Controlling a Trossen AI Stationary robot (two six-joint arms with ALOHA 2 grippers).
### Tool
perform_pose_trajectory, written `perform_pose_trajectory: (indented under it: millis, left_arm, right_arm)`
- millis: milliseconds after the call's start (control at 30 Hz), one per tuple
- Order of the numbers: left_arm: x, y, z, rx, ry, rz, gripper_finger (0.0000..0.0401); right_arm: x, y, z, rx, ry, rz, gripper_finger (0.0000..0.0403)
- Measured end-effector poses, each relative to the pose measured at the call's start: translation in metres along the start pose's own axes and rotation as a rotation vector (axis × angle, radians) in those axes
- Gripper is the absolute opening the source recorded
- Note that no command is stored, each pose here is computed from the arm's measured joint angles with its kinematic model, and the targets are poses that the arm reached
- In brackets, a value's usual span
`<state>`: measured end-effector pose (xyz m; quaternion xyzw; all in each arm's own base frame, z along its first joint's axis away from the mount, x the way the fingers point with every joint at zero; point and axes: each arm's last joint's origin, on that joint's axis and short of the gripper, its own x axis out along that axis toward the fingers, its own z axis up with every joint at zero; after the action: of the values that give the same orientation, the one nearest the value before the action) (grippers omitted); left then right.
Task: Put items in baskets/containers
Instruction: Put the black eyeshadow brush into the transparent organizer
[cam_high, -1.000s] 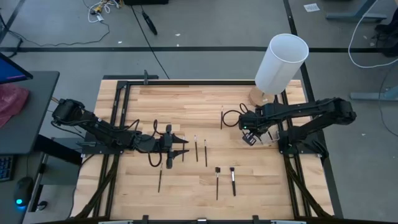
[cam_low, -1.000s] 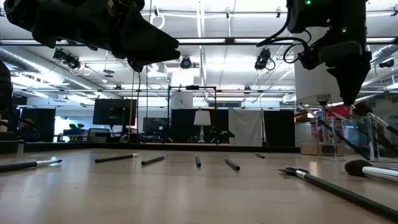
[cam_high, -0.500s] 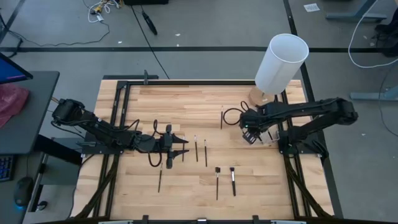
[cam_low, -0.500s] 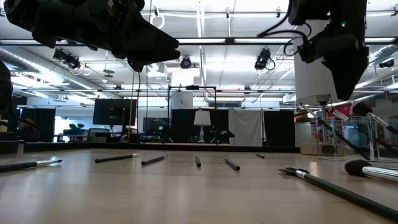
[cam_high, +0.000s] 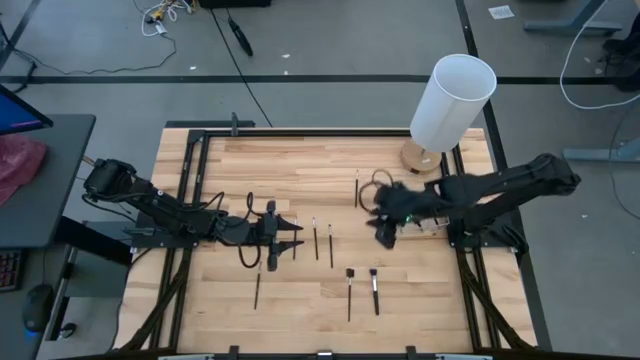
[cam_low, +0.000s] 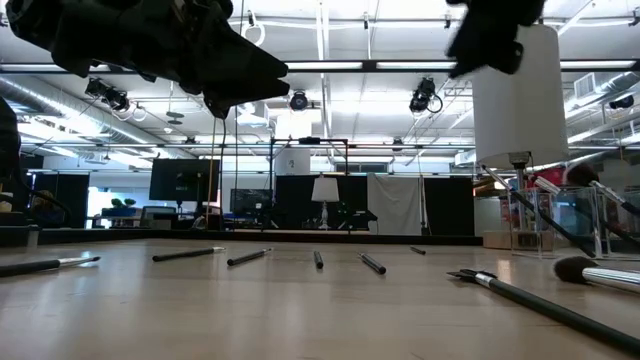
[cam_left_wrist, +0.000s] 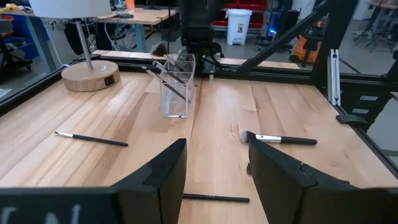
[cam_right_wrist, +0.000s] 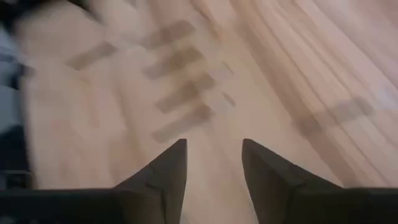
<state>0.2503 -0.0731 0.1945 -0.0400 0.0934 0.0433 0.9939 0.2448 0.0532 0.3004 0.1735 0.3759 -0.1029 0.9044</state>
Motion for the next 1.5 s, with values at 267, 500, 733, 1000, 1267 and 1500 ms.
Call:
perform_pose_trajectory:
  millis: [267,500,733,1000,1267,1500]
  left_arm:
    - [-0.011,-0.01,-0.012,-0.062,0.12,0.038,0.0177]
    - [-0.033,-0.023,-0.018,-0.177,0.39,0.117,0.0177]
    - [-0.042,-0.03,-0.022,-0.281,0.523,0.323,0.0177]
    - [-0.026,-0.034,-0.062,-0.288,0.478,0.543,0.0177]
    - [-0.009,-0.029,-0.106,-0.251,0.482,0.701,0.0177]
    - [-0.006,-0.029,-0.121,-0.227,0.435,0.747,0.0177]
  right_arm:
    - [0.039,0.066,-0.026,-0.317,-0.369,0.225,0.0139]
    - [0.093,0.076,-0.067,-0.442,-0.41,0.253,0.0139]
    - [0.123,0.056,-0.067,-0.266,-0.425,0.052,0.0153]
    - [0.131,0.048,-0.061,-0.252,-0.457,-0.011,0.0193]
    - [0.129,0.05,-0.057,-0.245,-0.498,0.01,0.0208]
    - [0.127,0.053,-0.054,-0.176,-0.53,0.06,0.0208]
